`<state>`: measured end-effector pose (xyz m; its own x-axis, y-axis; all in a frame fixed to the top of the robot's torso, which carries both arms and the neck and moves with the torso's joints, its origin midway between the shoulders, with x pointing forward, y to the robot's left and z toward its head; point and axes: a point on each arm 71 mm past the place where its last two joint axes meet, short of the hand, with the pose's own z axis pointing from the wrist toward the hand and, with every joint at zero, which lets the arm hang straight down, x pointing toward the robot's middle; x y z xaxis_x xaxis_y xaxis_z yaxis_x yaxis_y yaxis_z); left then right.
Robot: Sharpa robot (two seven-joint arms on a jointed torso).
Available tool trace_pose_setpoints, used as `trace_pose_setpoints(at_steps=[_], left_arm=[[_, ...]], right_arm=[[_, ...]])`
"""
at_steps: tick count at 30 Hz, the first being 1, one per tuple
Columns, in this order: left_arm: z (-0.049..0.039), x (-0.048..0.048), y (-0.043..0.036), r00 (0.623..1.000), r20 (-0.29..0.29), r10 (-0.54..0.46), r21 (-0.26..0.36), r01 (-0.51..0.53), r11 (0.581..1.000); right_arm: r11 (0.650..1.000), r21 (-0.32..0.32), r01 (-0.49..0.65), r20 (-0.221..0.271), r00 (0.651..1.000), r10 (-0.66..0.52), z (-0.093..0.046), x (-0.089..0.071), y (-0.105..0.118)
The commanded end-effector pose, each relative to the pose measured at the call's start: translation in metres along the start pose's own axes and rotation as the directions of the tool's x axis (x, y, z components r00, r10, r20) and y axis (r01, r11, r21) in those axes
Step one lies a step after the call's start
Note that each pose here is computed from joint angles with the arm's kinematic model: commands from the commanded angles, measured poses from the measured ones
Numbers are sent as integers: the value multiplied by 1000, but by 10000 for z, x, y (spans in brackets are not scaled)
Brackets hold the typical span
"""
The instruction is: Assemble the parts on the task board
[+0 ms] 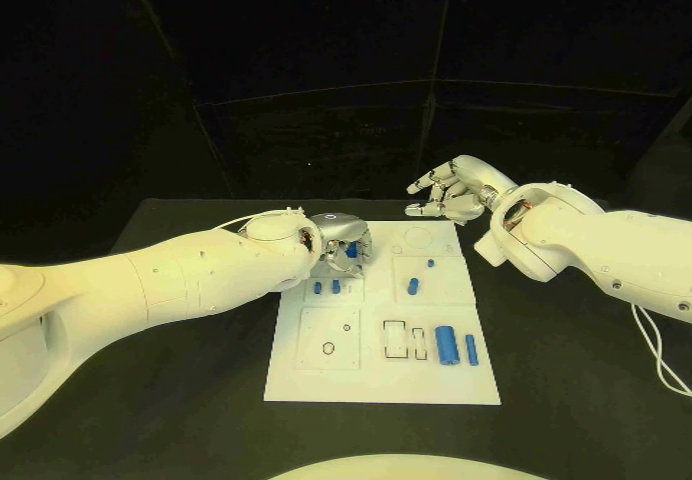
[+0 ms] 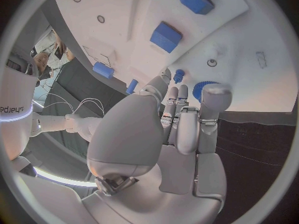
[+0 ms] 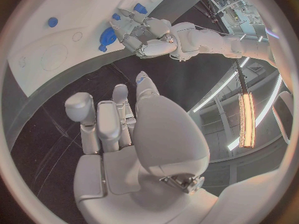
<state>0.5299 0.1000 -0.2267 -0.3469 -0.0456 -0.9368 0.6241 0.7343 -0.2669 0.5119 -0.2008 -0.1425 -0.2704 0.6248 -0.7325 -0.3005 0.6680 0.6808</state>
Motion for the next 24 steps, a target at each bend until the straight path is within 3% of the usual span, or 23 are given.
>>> trace_pose_setpoints(at_steps=[1, 24], left_arm=[[14, 18, 10, 999, -33, 30, -24, -31, 999], [57, 50, 9, 998, -54, 31, -46, -33, 998]], right_arm=[[1000, -5, -2, 12, 1000, 2, 6, -12, 17], [1000, -7, -3, 10, 1000, 3, 11, -4, 25]])
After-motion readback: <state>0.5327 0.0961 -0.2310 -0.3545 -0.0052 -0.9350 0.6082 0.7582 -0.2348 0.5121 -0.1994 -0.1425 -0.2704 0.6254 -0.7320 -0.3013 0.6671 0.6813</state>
